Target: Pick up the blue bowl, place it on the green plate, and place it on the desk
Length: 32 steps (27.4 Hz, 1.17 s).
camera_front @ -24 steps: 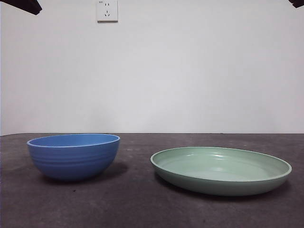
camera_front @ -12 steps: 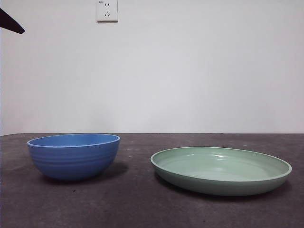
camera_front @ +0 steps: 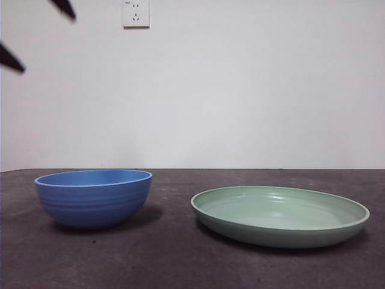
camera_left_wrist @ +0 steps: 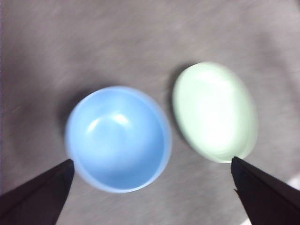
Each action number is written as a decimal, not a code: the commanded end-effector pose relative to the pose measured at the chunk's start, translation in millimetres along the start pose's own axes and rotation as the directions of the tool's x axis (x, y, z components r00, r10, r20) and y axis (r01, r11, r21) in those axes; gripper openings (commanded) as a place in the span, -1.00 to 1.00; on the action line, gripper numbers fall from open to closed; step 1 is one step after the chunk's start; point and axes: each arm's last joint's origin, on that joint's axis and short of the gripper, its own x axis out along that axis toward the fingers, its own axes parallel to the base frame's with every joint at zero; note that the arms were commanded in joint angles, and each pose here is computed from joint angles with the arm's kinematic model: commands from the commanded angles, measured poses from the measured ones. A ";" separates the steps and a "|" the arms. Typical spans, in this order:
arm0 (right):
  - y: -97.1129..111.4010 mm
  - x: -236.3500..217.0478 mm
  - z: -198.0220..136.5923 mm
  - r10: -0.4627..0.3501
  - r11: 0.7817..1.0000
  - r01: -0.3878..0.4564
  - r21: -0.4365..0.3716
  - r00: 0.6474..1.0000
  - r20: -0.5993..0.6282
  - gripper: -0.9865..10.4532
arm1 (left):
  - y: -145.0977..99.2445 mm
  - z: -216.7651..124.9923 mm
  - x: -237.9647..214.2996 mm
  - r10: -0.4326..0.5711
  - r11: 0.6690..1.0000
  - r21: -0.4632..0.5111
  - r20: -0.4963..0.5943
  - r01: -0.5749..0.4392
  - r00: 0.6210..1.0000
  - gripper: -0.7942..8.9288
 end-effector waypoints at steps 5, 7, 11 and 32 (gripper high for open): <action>2.6 -1.9 4.0 0.005 1.000 -0.005 -0.017 1.000 0.011 0.23 | 25.6 11.0 46.3 0.054 0.995 -0.070 -0.151 -0.066 0.987 0.25; 2.6 -1.9 4.0 0.005 1.000 -0.005 -0.017 1.000 0.011 0.23 | 33.5 11.4 60.9 0.054 0.993 -0.090 -0.197 -0.073 0.979 0.25; 2.5 -1.9 4.0 0.005 1.000 -0.005 -0.017 1.000 0.011 0.23 | 49.2 10.3 89.0 0.051 0.988 -0.128 -0.278 -0.090 0.959 0.25; 2.5 -1.9 4.0 0.004 1.000 -0.004 -0.017 1.000 0.012 0.23 | 77.6 4.4 146.8 0.112 0.977 -0.127 -0.373 -0.170 0.921 -0.80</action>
